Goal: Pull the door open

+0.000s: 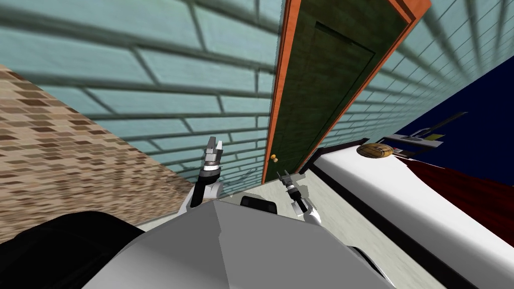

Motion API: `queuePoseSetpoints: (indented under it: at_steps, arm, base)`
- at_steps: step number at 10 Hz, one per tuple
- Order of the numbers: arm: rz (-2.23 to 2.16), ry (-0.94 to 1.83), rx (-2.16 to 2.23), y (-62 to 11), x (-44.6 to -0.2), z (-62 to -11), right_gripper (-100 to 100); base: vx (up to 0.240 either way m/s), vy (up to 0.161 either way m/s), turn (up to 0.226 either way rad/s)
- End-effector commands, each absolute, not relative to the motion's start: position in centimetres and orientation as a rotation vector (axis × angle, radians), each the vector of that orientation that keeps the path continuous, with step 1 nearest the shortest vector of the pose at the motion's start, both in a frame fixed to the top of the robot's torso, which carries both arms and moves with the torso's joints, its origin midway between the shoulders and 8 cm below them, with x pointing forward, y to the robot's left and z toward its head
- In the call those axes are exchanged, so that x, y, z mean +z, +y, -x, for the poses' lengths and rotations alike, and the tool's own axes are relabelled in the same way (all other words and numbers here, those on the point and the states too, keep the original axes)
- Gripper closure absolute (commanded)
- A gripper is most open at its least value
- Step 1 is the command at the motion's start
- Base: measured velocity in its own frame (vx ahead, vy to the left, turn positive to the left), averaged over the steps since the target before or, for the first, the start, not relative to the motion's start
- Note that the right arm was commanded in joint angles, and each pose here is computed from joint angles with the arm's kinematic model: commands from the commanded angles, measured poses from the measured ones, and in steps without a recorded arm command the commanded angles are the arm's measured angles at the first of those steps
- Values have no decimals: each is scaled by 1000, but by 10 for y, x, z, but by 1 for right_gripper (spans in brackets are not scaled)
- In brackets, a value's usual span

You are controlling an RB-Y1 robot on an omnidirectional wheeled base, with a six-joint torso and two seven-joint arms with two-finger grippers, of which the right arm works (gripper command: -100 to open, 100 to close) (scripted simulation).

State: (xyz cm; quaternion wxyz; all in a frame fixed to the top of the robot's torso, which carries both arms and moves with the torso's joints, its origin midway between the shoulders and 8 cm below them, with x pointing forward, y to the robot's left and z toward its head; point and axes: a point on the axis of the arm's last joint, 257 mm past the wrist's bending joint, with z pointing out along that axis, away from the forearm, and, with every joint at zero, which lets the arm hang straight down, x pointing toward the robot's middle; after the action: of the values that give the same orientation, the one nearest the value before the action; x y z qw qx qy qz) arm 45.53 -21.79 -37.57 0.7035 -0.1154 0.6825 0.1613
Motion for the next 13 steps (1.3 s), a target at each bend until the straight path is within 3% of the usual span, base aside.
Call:
queuePoseSetpoints:
  at_steps: [1, 5, 11, 13]
  arm:
    - [281, 1529, 343, -219, -382, -454, -100]
    - [306, 1543, 327, -220, -389, -452, -100]
    - [229, 1556, 254, -275, -393, -437, -100]
    - [185, 1561, 209, -309, -393, -426, -100]
  base:
    - [69, -86, 41]
    - [55, -59, 37]
    - [68, 111, 145]
    - [198, 73, 320]
